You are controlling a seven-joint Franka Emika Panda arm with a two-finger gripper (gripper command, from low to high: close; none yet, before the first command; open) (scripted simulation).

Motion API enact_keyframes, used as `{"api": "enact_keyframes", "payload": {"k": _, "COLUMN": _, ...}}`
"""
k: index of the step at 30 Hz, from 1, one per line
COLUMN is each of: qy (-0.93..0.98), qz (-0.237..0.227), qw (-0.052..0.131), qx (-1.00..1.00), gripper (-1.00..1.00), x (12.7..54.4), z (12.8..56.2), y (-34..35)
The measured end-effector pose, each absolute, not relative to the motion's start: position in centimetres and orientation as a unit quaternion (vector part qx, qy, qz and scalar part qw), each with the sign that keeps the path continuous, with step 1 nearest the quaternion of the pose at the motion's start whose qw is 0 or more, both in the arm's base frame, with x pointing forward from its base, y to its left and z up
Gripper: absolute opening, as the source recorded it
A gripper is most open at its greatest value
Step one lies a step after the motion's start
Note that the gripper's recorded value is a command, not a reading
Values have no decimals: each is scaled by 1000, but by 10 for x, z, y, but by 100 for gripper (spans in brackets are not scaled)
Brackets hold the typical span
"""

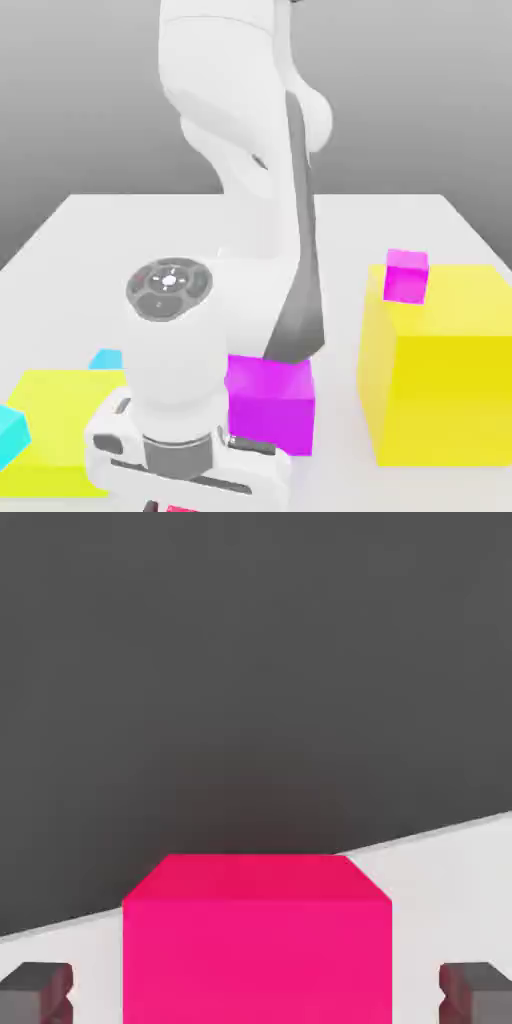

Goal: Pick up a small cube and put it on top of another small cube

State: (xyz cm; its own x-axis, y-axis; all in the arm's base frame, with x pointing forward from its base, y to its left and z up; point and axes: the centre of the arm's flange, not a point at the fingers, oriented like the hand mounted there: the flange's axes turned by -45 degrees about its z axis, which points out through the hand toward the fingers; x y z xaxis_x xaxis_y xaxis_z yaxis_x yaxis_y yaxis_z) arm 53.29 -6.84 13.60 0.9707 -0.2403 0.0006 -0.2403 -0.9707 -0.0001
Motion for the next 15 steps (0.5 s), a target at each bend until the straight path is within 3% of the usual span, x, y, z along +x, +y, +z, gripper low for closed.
{"api": "enact_keyframes", "payload": {"k": 5, "qy": -121, "qz": 0, "qw": 0, "qx": 993, "gripper": -100, "x": 533, "z": 136, "y": -68}}
{"api": "enact_keyframes", "payload": {"k": 10, "qy": -119, "qz": -1, "qw": 2, "qx": 993, "gripper": -100, "x": 532, "z": 195, "y": -76}}
{"api": "enact_keyframes", "payload": {"k": 15, "qy": -97, "qz": -6, "qw": 13, "qx": 995, "gripper": -100, "x": 522, "z": 223, "y": -139}}
